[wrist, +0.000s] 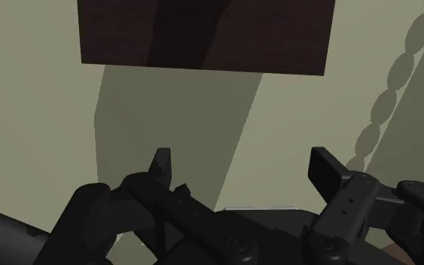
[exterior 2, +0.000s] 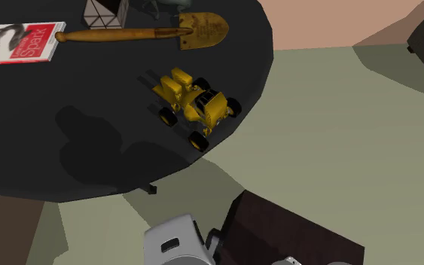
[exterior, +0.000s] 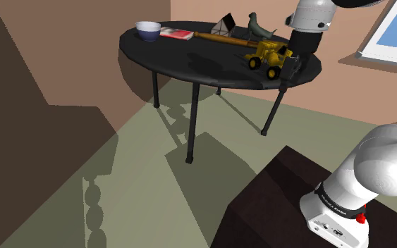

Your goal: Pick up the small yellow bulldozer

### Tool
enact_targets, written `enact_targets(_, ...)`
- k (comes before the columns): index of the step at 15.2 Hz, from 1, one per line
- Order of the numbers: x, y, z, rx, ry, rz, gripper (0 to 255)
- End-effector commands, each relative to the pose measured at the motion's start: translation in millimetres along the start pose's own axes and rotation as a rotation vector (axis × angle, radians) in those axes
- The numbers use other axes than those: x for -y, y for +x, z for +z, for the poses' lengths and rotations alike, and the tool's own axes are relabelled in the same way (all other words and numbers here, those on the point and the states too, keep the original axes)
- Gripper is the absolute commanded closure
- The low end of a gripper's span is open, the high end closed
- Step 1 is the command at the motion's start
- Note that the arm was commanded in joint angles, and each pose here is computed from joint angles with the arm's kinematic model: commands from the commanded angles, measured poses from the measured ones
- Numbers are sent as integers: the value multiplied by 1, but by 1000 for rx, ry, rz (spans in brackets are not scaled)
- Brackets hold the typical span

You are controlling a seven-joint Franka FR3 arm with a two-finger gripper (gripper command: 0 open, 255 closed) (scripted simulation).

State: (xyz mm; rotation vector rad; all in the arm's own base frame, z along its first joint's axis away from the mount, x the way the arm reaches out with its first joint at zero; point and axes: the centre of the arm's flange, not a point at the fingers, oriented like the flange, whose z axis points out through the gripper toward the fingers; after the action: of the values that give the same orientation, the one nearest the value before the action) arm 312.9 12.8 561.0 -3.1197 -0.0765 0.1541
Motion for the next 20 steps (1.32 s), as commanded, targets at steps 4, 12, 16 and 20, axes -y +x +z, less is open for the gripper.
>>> enact_targets(4,-39,7,-1,6,3,-106,0)
enact_targets(12,-138,47,-4,22,10,-388,0)
enact_targets(16,-183,77,-5,30,14,-528,0)
enact_targets(20,-222,113,-5,38,18,-669,0)
